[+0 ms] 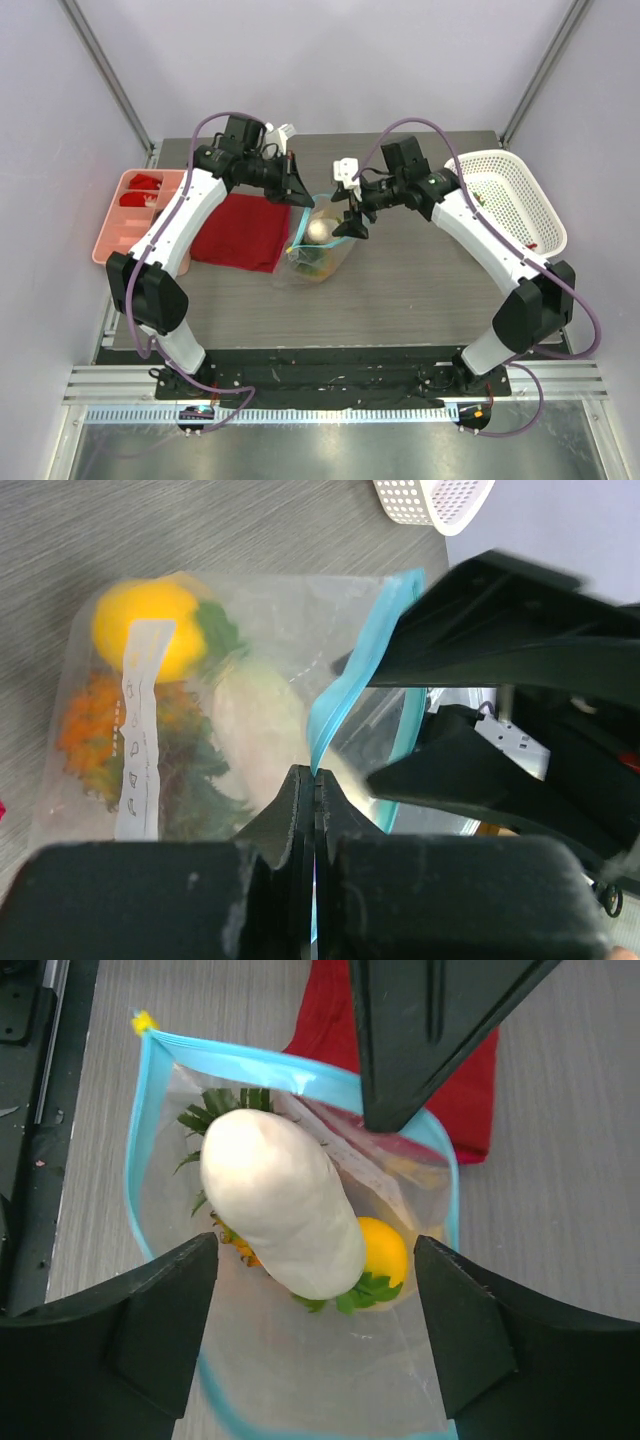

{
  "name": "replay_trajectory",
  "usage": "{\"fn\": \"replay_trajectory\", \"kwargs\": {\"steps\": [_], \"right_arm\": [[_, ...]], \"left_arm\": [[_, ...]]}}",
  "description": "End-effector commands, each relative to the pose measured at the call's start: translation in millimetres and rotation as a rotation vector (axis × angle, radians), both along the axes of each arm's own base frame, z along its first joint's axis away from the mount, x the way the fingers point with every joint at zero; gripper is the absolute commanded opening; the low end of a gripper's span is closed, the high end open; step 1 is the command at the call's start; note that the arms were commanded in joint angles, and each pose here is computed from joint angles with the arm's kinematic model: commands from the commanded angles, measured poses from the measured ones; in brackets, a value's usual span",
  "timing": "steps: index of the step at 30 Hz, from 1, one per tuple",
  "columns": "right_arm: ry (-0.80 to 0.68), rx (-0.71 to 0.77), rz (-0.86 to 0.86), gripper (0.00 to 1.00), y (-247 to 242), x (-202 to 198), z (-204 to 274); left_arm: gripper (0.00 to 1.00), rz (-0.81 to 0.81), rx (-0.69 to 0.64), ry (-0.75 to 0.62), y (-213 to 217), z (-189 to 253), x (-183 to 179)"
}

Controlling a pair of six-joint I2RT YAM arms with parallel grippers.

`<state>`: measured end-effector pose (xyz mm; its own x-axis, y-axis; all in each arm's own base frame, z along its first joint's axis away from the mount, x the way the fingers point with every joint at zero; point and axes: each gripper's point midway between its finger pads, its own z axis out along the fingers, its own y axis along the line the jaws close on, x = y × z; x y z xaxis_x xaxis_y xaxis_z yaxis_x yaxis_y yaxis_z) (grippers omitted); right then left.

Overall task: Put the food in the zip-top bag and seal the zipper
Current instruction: Place the fake vegetable in the zipper food storage bag.

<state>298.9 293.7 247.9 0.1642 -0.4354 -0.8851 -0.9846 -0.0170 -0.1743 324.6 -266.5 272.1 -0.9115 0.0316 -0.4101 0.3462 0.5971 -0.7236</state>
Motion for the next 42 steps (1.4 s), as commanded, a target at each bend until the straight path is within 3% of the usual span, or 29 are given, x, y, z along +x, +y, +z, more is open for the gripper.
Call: {"fn": "replay_trajectory", "kwargs": {"steps": [1,5,9,12,17,19,24,29,42], "right_arm": [[-0.099,0.038,-0.009,0.87,0,-4,58],[-0.124,0.078,-0.071,0.92,-8,-9,94],[-0.056,0.103,-0.163,0.91,-30,4,103],[-0.037,0.104,-0.175,0.79,-36,8,103],[0.06,0.146,-0.12,0.51,-13,-1,108],[0.112,0.141,-0.09,0.45,4,-9,97],[0.135,0.125,-0.059,0.43,34,-24,70],[0.141,0.049,-0.093,0.35,48,-10,23],[0.186,-0.085,-0.161,0.26,39,3,-49]], "left_arm": [[0.0,-0.014,-0.032,-0.018,-1,7,2],[0.0,-0.013,-0.03,-0.017,-1,7,2],[0.0,-0.013,-0.029,-0.02,-2,6,3],[0.0,-0.015,-0.034,-0.021,-2,8,4],[0.0,-0.016,-0.036,-0.02,-3,8,4],[0.0,-0.011,-0.031,-0.024,-2,8,5],[0.0,0.01,0.003,-0.033,2,7,7],[0.0,-0.008,0.059,-0.069,10,5,7],[0.02,-0.029,0.106,-0.084,19,3,0]]}}
